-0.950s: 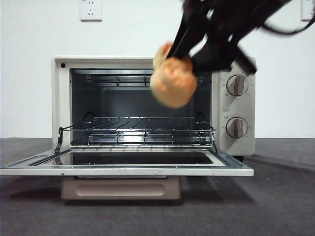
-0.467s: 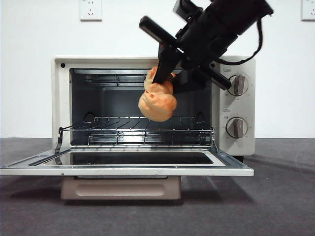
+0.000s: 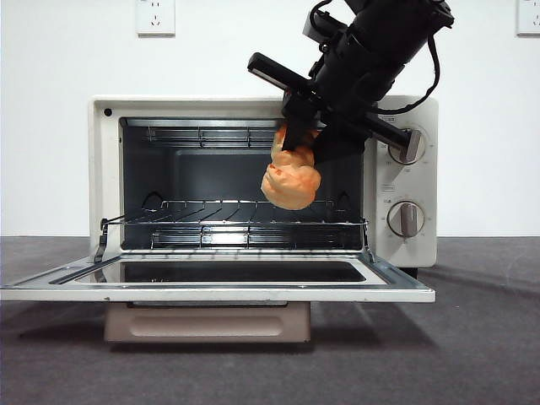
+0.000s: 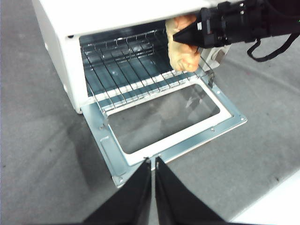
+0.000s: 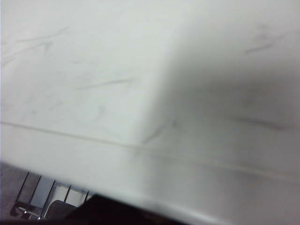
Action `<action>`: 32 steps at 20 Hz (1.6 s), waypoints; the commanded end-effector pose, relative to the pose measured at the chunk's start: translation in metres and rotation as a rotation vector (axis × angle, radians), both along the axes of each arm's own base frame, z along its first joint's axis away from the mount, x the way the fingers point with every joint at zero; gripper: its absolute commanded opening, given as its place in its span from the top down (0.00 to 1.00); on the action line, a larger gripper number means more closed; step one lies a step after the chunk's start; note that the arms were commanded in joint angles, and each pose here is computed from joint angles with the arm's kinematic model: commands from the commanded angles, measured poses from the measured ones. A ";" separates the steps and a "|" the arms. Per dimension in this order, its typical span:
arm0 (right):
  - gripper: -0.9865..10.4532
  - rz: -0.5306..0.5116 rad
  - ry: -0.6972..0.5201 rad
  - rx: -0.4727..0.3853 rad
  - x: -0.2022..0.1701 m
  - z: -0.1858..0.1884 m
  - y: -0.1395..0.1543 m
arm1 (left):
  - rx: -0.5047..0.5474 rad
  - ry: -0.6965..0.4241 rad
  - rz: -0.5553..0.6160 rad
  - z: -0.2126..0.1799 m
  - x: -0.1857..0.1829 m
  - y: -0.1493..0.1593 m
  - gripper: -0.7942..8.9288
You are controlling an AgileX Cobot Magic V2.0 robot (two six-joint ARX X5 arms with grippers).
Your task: The left arm flap open the oven, the right arm pick bread and place it into oven, the left arm flap close the oven
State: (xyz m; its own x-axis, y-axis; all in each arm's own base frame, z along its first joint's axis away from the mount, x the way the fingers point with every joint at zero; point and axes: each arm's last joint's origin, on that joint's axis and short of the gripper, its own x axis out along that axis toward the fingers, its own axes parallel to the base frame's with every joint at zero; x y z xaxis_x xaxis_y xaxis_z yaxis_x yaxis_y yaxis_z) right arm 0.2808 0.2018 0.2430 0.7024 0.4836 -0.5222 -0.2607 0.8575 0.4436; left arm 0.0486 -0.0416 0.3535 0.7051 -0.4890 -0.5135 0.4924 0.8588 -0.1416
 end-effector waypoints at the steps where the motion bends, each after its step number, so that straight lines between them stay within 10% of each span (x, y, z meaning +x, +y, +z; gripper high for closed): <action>1: 0.85 -0.012 0.003 -0.001 0.004 0.001 0.002 | -0.027 -0.026 -0.002 0.007 0.000 0.000 0.90; 7: 0.83 -0.029 0.003 -0.039 0.005 -0.004 0.003 | -0.032 -0.030 -0.002 0.007 0.000 -0.001 0.90; 15: 0.52 -0.041 0.024 -0.066 0.004 -0.007 0.001 | -0.032 -0.029 -0.002 0.007 0.000 -0.001 0.90; 24: 0.51 -0.014 0.034 -0.082 -0.030 0.033 -0.017 | -0.022 -0.038 0.018 0.007 0.001 -0.001 0.90; 32: 0.51 0.290 0.074 -0.020 -0.124 0.095 -0.058 | 0.073 0.007 0.032 0.001 0.022 -0.020 0.90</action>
